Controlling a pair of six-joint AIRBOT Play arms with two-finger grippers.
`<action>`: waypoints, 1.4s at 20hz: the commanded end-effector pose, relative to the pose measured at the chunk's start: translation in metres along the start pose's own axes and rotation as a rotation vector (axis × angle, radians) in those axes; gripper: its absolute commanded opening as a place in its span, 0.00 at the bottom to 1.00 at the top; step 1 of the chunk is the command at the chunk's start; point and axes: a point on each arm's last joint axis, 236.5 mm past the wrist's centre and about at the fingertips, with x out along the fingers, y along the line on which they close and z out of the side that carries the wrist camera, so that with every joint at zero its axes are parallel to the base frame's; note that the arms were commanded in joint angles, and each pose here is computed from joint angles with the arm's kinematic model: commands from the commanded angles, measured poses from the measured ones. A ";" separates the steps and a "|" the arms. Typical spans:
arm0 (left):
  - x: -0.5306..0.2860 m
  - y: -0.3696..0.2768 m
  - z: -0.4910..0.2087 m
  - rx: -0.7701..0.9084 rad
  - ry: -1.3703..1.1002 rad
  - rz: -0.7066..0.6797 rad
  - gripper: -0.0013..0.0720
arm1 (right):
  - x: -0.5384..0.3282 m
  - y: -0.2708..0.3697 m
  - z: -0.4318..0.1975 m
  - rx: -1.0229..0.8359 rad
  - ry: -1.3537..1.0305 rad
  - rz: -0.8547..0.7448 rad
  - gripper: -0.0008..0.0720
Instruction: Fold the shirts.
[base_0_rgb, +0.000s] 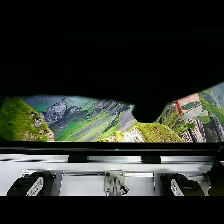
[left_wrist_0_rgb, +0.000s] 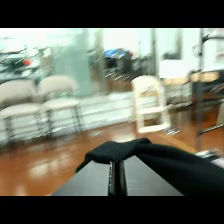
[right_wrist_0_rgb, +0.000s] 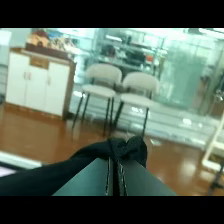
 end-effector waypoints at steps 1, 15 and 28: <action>-0.007 0.029 -0.040 0.014 0.158 0.126 0.07 | -0.005 -0.004 -0.052 -0.012 0.231 -0.011 0.10; 0.074 0.143 -0.509 -0.293 1.120 0.248 0.07 | 0.204 0.108 -0.499 0.406 1.119 0.254 0.10; 0.034 0.092 -0.632 -0.815 1.591 0.178 0.93 | 0.176 0.103 -0.583 0.442 1.417 0.161 0.82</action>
